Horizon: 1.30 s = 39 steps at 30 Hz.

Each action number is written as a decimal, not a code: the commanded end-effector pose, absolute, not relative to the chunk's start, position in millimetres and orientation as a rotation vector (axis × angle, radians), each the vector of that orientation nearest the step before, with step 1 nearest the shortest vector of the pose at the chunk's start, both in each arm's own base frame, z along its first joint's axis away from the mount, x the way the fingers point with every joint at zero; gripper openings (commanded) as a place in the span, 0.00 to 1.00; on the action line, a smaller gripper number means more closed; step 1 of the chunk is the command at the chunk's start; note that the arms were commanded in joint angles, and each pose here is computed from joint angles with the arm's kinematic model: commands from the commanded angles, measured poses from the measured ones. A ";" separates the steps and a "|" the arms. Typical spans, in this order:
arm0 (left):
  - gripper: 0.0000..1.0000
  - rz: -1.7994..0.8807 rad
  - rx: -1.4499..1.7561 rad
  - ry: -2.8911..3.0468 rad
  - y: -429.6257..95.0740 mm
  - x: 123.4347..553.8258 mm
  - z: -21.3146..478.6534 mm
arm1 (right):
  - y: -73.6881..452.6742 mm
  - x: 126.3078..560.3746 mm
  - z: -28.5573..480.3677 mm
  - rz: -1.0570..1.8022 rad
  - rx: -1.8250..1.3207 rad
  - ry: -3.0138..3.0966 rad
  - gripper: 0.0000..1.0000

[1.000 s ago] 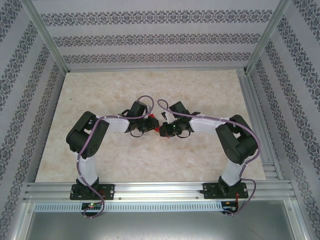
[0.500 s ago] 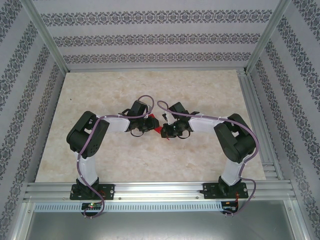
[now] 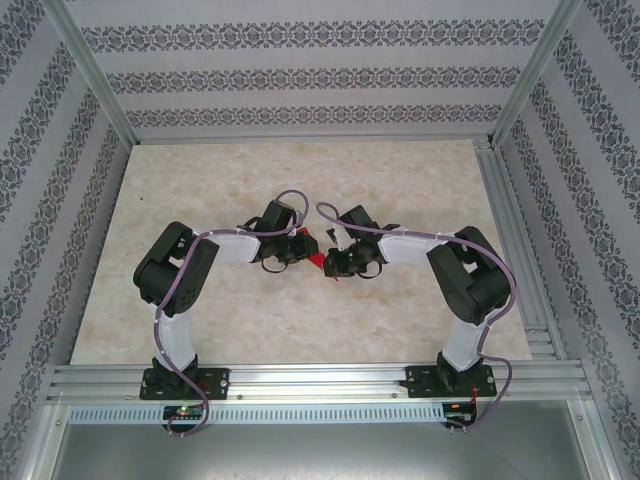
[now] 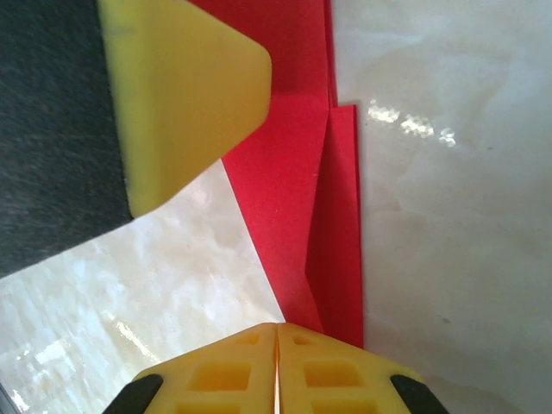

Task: Fold a paper plane with a square sheet of paper (pick it up from the middle)
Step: Fold the wing for the fifth time at the center of the table.

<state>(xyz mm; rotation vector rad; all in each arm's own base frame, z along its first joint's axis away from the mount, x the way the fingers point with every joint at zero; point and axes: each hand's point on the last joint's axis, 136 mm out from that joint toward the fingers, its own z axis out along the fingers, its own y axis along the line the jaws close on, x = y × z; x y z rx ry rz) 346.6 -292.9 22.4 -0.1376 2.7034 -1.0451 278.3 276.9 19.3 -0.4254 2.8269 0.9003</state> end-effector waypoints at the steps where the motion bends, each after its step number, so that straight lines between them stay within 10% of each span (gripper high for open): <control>1: 0.25 -0.812 -0.207 2.857 -267.7 327.8 -33.7 | 263.7 274.3 2.1 0.840 -0.419 2.874 0.10; 39: 0.25 -0.799 -0.194 2.866 -267.7 329.0 -35.0 | 252.3 268.9 5.7 0.909 -0.326 2.872 0.11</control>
